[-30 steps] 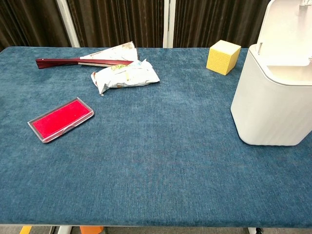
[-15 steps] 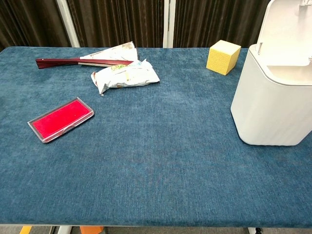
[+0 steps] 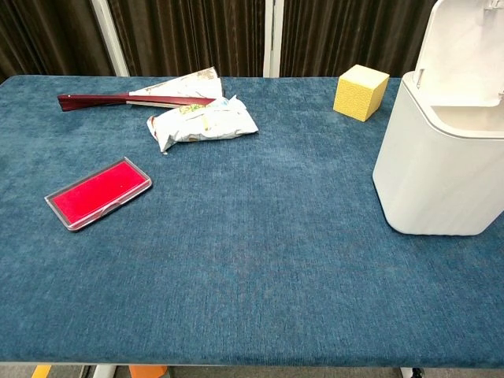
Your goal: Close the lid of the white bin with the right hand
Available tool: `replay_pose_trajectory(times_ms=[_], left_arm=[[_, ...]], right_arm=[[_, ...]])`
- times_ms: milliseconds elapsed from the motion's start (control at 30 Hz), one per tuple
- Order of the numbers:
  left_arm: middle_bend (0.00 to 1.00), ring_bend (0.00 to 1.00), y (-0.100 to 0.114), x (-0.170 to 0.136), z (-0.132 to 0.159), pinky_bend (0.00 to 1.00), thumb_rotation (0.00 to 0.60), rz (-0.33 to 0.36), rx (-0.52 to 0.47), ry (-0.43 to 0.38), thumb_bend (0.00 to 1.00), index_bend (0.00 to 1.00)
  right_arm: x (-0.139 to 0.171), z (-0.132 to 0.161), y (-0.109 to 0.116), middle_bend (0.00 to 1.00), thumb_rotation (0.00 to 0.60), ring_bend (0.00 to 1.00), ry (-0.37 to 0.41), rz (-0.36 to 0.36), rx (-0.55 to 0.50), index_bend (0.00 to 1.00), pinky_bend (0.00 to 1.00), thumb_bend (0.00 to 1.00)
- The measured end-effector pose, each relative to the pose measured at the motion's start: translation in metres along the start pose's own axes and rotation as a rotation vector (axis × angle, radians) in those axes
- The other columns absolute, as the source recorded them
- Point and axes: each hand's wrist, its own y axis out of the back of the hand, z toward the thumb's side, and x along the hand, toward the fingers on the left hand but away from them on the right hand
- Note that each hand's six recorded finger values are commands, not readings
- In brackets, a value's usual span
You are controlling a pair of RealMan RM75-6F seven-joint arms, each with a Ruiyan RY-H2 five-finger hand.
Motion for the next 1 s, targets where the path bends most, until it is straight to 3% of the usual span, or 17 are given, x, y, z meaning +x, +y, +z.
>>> replay_pose_trajectory(times_ms=[133, 433, 700, 1000], left_arm=[[0.09, 0.04, -0.002, 0.001, 0.001, 0.13, 0.600, -0.005, 0.001, -0.004, 0.07, 0.08], [0.09, 0.04, -0.001, 0.001, 0.001, 0.13, 0.600, -0.003, 0.005, -0.005, 0.07, 0.08], [0.09, 0.04, 0.001, 0.002, 0.003, 0.13, 0.600, 0.001, 0.009, -0.009, 0.07, 0.08], [0.09, 0.04, 0.003, 0.002, 0.004, 0.13, 0.600, 0.004, 0.011, -0.011, 0.07, 0.08]], right_arm=[[0.001, -0.005, -0.002, 0.38, 0.443, 0.31, -0.018, 0.017, -0.021, 0.36, 0.36, 0.45], [0.005, -0.020, -0.013, 0.40, 0.444, 0.33, -0.059, 0.075, -0.062, 0.38, 0.38, 0.47], [0.014, -0.021, -0.020, 0.45, 0.443, 0.40, -0.041, 0.103, -0.079, 0.44, 0.49, 0.49], [0.037, -0.027, -0.041, 0.45, 0.443, 0.41, -0.017, 0.153, -0.078, 0.44, 0.50, 0.52]])
